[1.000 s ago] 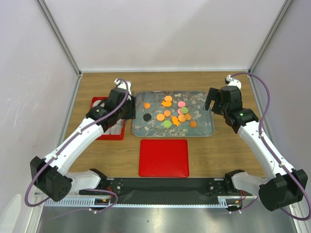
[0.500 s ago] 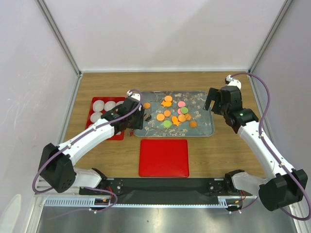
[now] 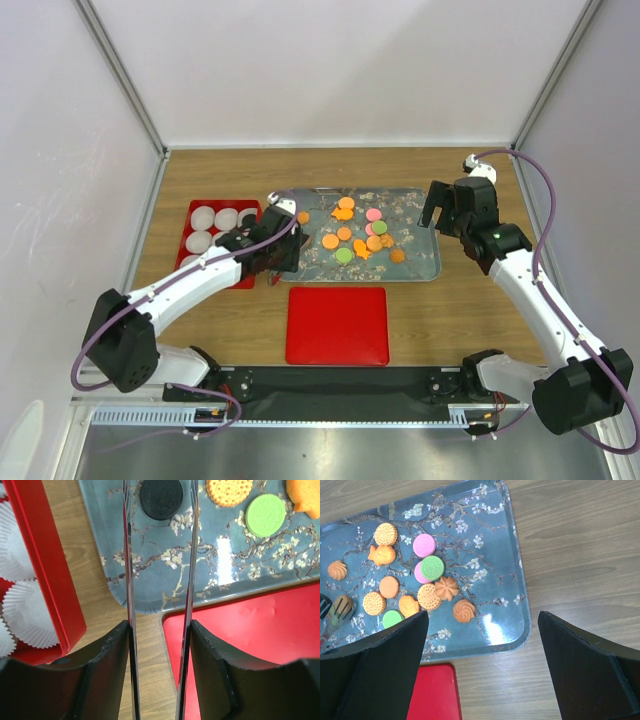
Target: Pack the cookies
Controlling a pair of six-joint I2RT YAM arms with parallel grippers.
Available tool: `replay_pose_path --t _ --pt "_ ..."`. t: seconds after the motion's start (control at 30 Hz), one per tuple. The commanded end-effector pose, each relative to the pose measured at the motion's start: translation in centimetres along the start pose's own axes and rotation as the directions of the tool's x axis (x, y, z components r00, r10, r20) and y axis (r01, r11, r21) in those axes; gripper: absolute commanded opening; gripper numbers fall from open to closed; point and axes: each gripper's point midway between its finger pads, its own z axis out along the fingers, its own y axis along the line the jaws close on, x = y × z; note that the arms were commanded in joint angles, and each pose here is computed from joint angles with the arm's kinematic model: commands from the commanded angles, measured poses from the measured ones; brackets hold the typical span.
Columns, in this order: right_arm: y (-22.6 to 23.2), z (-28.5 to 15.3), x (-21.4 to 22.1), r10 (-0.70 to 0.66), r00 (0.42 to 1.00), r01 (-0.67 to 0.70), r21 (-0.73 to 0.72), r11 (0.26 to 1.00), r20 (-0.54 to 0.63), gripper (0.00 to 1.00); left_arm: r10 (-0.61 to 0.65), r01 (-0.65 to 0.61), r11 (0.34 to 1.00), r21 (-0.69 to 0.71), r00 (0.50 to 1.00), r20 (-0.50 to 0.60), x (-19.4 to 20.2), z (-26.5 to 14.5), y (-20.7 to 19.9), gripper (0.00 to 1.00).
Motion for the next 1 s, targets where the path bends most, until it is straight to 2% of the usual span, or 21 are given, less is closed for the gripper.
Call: replay_pose_path --t 0.0,0.23,0.43,0.57,0.97 --pt "-0.2 -0.5 -0.7 -0.006 1.000 0.006 0.001 1.000 0.027 0.98 -0.010 0.009 1.000 0.024 1.000 0.023 -0.1 0.0 -0.9 0.55" --pt "-0.2 -0.4 -0.6 -0.006 1.000 0.006 -0.001 1.000 0.025 0.98 -0.003 0.003 1.000 -0.004 1.000 0.012 0.5 0.4 -0.5 0.52" --pt "-0.2 -0.4 -0.6 -0.007 1.000 0.007 -0.002 1.000 0.023 0.98 0.002 -0.002 1.000 -0.018 1.000 0.021 0.0 0.1 -0.4 0.45" --pt "-0.1 -0.5 -0.7 -0.005 1.000 0.005 -0.002 1.000 0.026 0.98 0.007 -0.006 1.000 -0.020 0.998 0.062 -1.9 -1.1 -0.5 0.41" --pt "-0.2 -0.6 -0.7 -0.009 1.000 0.009 0.001 1.000 0.025 0.98 -0.006 0.014 0.999 -0.034 0.977 0.215 -7.7 -6.2 0.6 0.40"
